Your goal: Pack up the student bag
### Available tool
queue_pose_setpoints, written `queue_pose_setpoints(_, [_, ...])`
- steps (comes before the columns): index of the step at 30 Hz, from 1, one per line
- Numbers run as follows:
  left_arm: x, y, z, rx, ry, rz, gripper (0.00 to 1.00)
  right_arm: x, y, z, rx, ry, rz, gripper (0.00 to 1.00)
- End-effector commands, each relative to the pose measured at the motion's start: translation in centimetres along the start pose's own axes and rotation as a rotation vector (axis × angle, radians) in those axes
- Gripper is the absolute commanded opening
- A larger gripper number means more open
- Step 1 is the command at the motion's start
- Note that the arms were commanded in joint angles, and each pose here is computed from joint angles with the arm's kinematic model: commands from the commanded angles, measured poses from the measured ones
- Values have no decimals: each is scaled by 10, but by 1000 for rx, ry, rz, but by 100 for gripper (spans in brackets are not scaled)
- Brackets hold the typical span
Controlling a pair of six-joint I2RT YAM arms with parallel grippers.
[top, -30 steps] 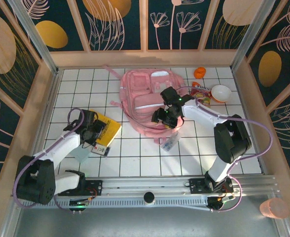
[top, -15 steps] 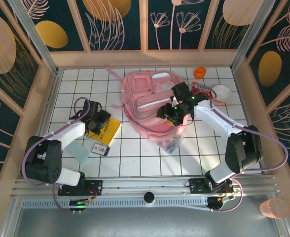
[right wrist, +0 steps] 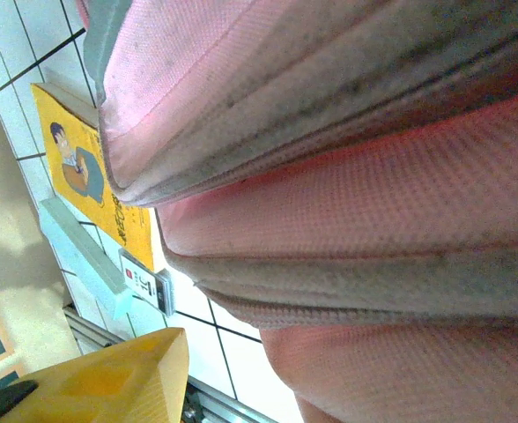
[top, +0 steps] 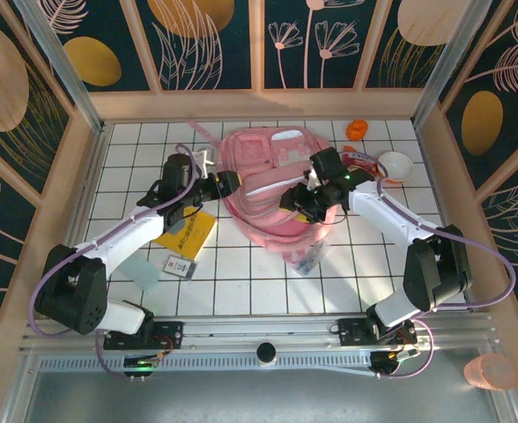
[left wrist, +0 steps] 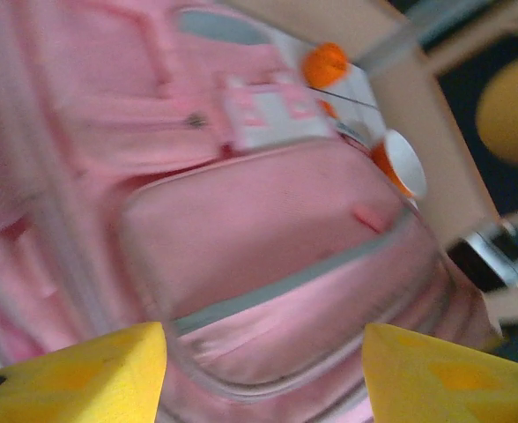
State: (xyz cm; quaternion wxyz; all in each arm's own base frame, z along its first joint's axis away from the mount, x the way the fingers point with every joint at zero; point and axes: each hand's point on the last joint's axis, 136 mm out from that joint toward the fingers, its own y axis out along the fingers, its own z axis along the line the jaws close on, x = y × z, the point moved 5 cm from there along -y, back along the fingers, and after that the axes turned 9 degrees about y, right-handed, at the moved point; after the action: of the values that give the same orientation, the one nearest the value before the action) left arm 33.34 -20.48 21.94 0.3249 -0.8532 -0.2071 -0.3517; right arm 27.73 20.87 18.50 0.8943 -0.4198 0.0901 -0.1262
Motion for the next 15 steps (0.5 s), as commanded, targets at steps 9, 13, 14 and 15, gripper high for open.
queue_pose_setpoints(9, [-19, 28, -56, -271, 1035, 79, 74, 7, -19, 30, 117, -67, -39, 48])
queue_pose_setpoints(13, [-28, 44, -56, -300, 1128, 89, 78, 7, -21, 33, 134, -73, -40, 47])
queue_pose_setpoints(14, [-32, 47, -57, -326, 1145, 103, 80, 7, -20, 33, 138, -75, -40, 48])
queue_pose_setpoints(15, [-36, 49, -58, -343, 1153, 114, 80, 7, -20, 32, 138, -73, -40, 48])
